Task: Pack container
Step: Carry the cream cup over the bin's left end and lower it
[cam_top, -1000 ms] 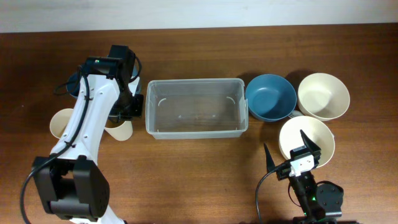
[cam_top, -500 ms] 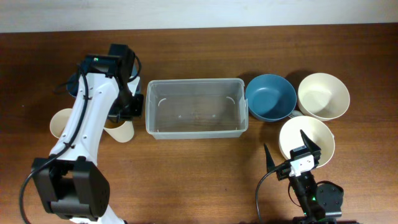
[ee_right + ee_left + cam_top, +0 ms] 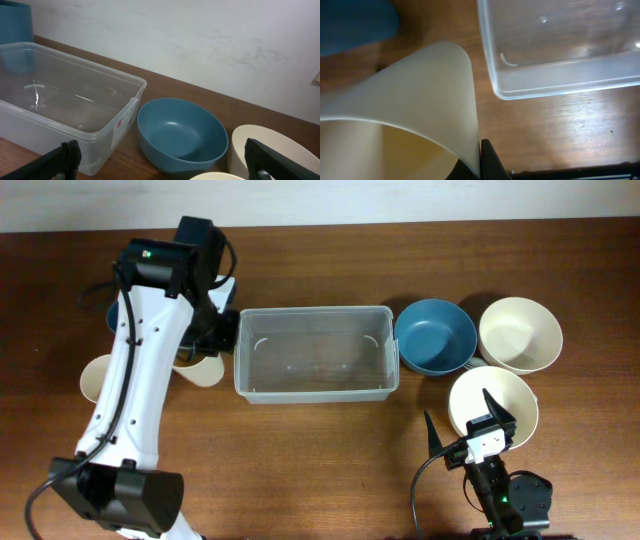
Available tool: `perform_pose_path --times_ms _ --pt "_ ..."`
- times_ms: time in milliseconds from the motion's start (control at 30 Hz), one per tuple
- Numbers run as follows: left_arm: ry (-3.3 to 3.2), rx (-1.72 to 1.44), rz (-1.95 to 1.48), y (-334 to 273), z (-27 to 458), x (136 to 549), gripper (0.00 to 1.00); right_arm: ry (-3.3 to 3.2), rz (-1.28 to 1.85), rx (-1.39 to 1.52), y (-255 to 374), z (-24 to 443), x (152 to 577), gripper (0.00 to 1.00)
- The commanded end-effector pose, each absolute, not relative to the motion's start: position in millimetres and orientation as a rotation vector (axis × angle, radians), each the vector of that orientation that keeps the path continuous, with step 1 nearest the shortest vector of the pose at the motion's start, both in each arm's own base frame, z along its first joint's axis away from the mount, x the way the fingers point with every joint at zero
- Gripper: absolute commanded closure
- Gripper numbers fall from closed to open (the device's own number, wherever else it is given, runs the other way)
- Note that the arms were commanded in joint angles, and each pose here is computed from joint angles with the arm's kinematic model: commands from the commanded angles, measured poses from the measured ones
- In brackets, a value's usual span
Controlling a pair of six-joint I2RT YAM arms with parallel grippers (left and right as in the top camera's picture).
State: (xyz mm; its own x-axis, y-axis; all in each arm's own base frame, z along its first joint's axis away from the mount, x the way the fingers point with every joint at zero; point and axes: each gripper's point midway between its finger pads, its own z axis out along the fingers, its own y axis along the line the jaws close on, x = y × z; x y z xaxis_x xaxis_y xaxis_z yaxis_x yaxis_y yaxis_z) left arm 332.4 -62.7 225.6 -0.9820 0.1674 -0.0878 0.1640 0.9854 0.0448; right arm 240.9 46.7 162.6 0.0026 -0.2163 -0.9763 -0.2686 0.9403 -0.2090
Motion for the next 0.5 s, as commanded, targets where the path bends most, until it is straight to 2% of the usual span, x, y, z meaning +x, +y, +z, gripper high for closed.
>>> perform_pose_path --times_ms 0,233,467 --pt "2.973 0.311 0.035 -79 245 336 0.98 1.585 0.052 -0.397 49 160 240 0.01" --pt "2.818 0.343 -0.007 -98 275 355 0.99 1.585 0.052 -0.397 49 160 240 0.01" --pt "2.716 0.431 -0.125 -127 281 372 0.98 1.585 0.052 -0.397 49 160 240 0.01"
